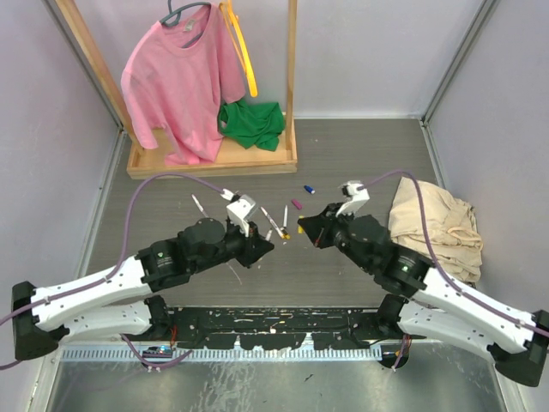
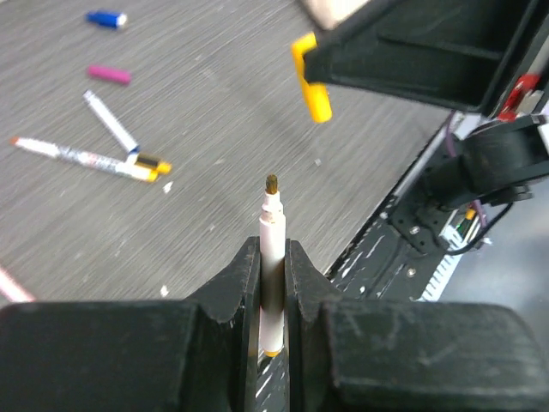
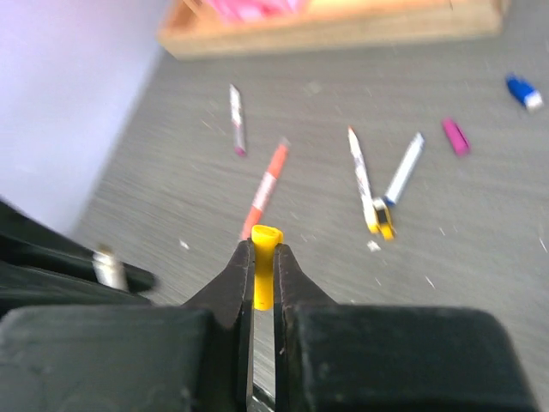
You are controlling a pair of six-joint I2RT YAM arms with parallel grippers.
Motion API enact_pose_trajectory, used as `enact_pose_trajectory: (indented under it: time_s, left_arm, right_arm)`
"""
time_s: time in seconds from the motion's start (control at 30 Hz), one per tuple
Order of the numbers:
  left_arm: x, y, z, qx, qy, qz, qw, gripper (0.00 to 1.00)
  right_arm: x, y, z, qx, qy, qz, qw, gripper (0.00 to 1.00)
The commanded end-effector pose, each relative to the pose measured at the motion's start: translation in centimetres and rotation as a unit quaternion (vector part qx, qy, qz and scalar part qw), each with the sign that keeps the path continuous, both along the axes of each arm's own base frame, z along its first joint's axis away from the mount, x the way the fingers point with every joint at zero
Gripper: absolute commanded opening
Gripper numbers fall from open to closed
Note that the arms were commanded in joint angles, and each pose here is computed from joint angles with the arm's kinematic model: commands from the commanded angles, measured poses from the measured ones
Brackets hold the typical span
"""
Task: Insert the pens into the pen caps
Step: Insert the pen cap onto the pen.
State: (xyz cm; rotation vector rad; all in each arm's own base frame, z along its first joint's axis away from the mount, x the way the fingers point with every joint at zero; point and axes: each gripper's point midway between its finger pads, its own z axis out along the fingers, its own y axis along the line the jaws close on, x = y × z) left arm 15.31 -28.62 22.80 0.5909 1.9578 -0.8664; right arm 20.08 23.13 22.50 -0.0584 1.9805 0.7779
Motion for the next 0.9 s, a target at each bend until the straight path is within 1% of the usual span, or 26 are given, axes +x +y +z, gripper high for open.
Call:
enact_pose_trajectory:
  time_s: [0.0, 0.1, 0.2, 0.3, 0.37, 0.53, 0.87]
  left_arm:
    - [0.0, -4.0, 5.4, -0.083, -0.073, -0.037, 0.993, 0.0]
    - [0.1, -5.4, 5.7, -0.108, -0.095, -0.052, 0.988, 0.0]
    - [-0.1, -6.2, 5.5, -0.132, -0.108, -0.066, 0.983, 0.0]
    - [0.0, -6.6, 5.1, -0.135, -0.111, -0.068, 0.982, 0.0]
    - [0.0, -6.8, 4.9, -0.134, -0.11, -0.073, 0.982, 0.0]
    - [-0.3, -7.1, 4.8, -0.131, -0.112, -0.084, 0.981, 0.0]
    - [-0.3, -6.8, 4.7, -0.133, -0.113, -0.08, 0.981, 0.0]
  right_arm:
    - [-0.1, -0.5, 8.9, 0.118, -0.131, 0.011, 0.984, 0.0]
    - [-1.0, -0.9, 11.0, 0.16, -0.175, 0.027, 0.971, 0.0]
    - [-1.8, -1.0, 12.1, 0.194, -0.206, 0.042, 0.958, 0.0]
    - [-2.7, -0.8, 12.8, 0.217, -0.235, 0.065, 0.945, 0.0]
    - [-2.9, -0.5, 13.0, 0.221, -0.246, 0.076, 0.941, 0.0]
    - [-2.8, 0.1, 13.1, 0.229, -0.247, 0.081, 0.938, 0.0]
    - [-2.6, 1.1, 12.2, 0.25, -0.224, 0.088, 0.938, 0.0]
